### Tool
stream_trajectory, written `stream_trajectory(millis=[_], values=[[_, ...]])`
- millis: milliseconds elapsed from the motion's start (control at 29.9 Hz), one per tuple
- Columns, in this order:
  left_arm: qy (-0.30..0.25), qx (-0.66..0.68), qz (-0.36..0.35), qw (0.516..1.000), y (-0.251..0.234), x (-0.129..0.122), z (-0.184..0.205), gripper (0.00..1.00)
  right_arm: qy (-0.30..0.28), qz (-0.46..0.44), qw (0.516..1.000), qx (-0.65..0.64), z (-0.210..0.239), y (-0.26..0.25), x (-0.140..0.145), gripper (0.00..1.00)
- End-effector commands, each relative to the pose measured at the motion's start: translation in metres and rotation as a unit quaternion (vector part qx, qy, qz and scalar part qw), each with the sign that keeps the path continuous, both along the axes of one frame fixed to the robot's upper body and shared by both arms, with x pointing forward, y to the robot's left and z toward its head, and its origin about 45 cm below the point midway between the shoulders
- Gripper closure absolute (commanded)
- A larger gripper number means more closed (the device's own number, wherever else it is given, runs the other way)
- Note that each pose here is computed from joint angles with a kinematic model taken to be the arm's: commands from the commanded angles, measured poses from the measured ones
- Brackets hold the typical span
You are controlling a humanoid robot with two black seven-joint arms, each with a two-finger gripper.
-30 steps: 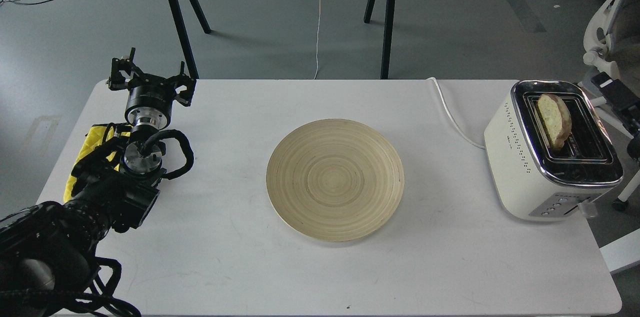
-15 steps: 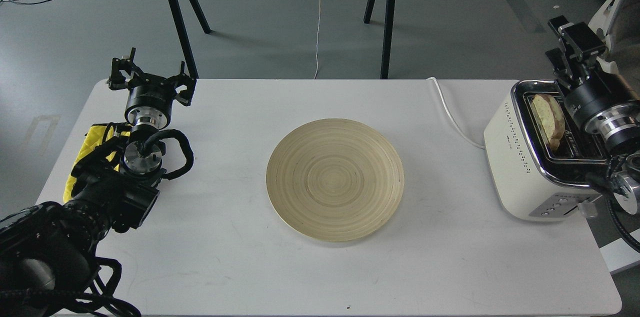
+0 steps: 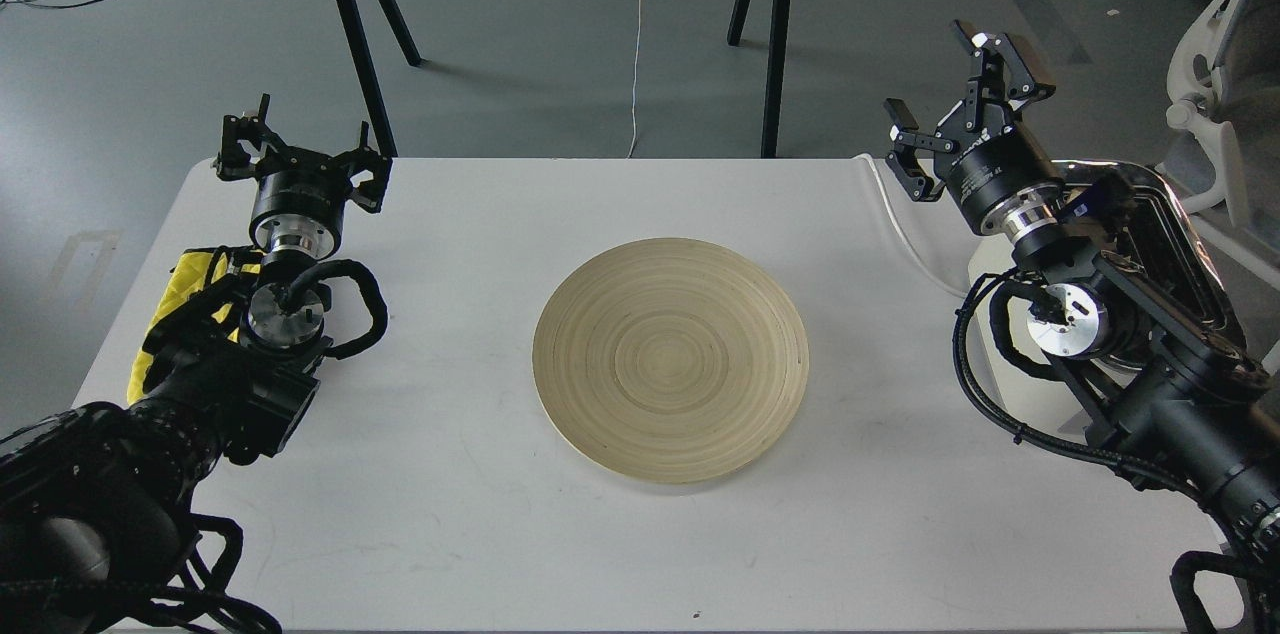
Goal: Put bread in toaster with right arm
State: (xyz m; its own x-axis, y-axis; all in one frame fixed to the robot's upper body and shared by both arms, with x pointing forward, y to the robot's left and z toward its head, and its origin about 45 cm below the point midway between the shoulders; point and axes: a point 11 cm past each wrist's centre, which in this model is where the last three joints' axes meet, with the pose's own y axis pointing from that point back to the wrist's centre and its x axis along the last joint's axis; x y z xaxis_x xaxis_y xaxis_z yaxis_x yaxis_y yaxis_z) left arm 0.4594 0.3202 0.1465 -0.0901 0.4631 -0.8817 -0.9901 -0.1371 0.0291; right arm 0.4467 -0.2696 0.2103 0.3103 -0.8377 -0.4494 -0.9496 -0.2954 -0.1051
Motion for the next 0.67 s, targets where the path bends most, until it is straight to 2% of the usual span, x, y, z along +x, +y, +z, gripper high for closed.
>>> stream_trajectory(millis=[0, 334, 635], values=[[0.000, 0.000, 0.000, 1.000, 0.0002, 0.0000, 0.0001, 0.00, 0.008, 0.015, 0.999, 0.036, -0.0129, 0.0142, 0.0013, 0.03], [0.000, 0.000, 0.000, 1.000, 0.0002, 0.0000, 0.0000, 0.00, -0.002, 0.060, 0.996, 0.058, -0.0164, 0.0241, -0.0076, 0.01], [0.000, 0.000, 0.000, 1.000, 0.0002, 0.0000, 0.0000, 0.00, -0.011, 0.045, 0.997, 0.068, -0.0148, 0.0180, -0.0073, 0.01]])
